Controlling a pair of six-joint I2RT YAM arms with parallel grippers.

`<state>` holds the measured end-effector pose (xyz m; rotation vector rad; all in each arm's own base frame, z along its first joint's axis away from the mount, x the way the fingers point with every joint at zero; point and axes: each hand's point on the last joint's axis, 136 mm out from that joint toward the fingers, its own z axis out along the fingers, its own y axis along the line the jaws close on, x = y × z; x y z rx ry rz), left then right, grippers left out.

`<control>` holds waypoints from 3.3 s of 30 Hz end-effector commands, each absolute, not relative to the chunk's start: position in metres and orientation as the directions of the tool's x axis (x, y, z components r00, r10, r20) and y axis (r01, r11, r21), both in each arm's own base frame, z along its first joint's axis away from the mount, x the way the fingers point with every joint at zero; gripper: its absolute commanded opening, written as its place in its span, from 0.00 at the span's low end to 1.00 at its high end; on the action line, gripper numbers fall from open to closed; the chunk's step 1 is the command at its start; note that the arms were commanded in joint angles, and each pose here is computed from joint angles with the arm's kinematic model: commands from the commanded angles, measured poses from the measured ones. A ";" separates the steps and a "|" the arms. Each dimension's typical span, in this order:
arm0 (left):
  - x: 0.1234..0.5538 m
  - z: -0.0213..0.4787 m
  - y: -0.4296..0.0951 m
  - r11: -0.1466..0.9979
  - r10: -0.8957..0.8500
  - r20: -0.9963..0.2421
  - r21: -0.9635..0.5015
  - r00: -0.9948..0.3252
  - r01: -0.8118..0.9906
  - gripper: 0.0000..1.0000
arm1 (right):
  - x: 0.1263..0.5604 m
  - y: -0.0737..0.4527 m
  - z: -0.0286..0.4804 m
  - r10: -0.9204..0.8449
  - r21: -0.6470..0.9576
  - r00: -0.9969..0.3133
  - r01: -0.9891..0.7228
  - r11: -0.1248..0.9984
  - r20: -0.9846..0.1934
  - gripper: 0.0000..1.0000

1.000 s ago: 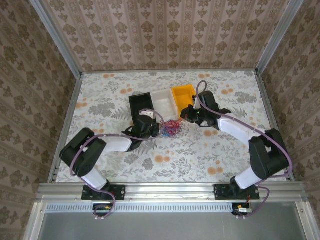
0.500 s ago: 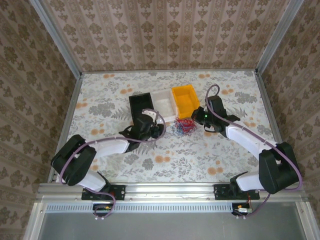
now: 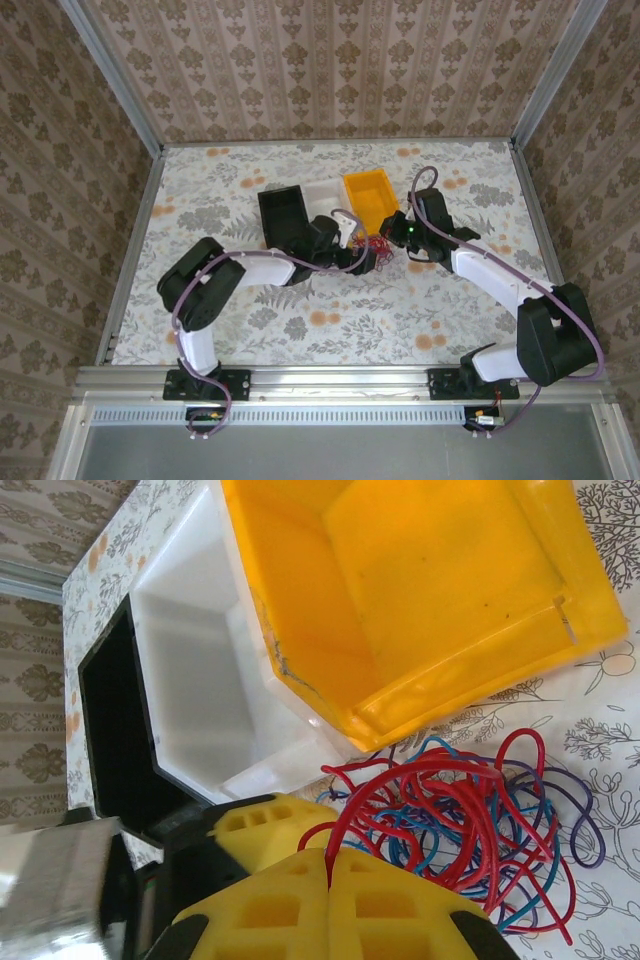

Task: Untangle the cables

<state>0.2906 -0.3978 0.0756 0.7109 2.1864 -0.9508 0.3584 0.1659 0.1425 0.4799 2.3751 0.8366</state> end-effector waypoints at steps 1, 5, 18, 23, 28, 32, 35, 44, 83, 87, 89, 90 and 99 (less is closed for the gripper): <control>0.299 0.087 -0.416 0.561 0.179 -0.759 -0.444 -0.626 0.699 0.89 | 0.361 0.170 0.156 0.485 0.675 -0.775 0.104 0.730 -0.406 0.00; 0.310 0.075 -0.422 0.610 0.187 -0.758 -0.408 -0.624 0.679 0.85 | 0.360 0.171 0.155 0.482 0.680 -0.780 0.101 0.726 -0.399 0.00; 0.329 0.068 -0.390 0.739 0.096 -0.749 -0.388 -0.656 0.551 0.00 | 0.361 0.145 0.164 0.552 0.670 -0.727 0.172 0.722 -0.408 0.00; 0.315 0.086 -0.363 0.759 0.124 -0.751 -0.350 -0.649 0.550 0.00 | 0.359 0.104 0.161 0.649 0.645 -0.631 0.292 0.707 -0.425 0.00; 0.299 0.068 -0.312 0.821 0.138 -0.687 -0.323 -0.713 0.470 0.00 | 0.352 0.065 0.158 0.720 0.614 -0.527 0.401 0.680 -0.452 0.00; 0.289 0.044 -0.264 0.882 0.140 -0.640 -0.266 -0.756 0.389 0.00 | 0.345 0.038 0.161 0.744 0.583 -0.458 0.464 0.667 -0.486 0.00; 0.279 0.032 -0.240 0.899 0.138 -0.609 -0.255 -0.781 0.357 0.00 | 0.338 0.014 0.167 0.752 0.550 -0.390 0.515 0.657 -0.532 0.00; 0.265 0.008 -0.192 0.950 0.060 -0.540 -0.227 -0.840 0.215 0.00 | 0.316 -0.054 0.196 0.739 0.490 -0.190 0.639 0.593 -0.646 0.00; 0.326 0.041 -0.176 0.976 -0.075 -0.591 -0.210 -0.803 0.064 0.00 | 0.471 0.104 0.331 0.411 0.517 -0.538 -0.054 0.855 -0.736 0.00; 0.321 0.049 -0.190 0.974 -0.055 -0.605 -0.206 -0.794 0.090 0.00 | 0.484 0.112 0.302 0.398 0.520 -0.598 -0.036 0.854 -0.696 0.00; 0.318 0.052 -0.197 0.973 -0.042 -0.609 -0.204 -0.792 0.105 0.00 | 0.488 0.113 0.287 0.395 0.516 -0.619 -0.020 0.856 -0.679 0.00; 0.316 0.052 -0.198 0.974 -0.040 -0.609 -0.201 -0.793 0.105 0.00 | 0.490 0.115 0.279 0.391 0.514 -0.631 -0.015 0.857 -0.670 0.00; 0.307 0.057 -0.205 0.970 -0.047 -0.613 -0.218 -0.789 0.112 0.00 | 0.499 0.133 0.220 0.339 0.500 -0.740 0.004 0.866 -0.581 0.00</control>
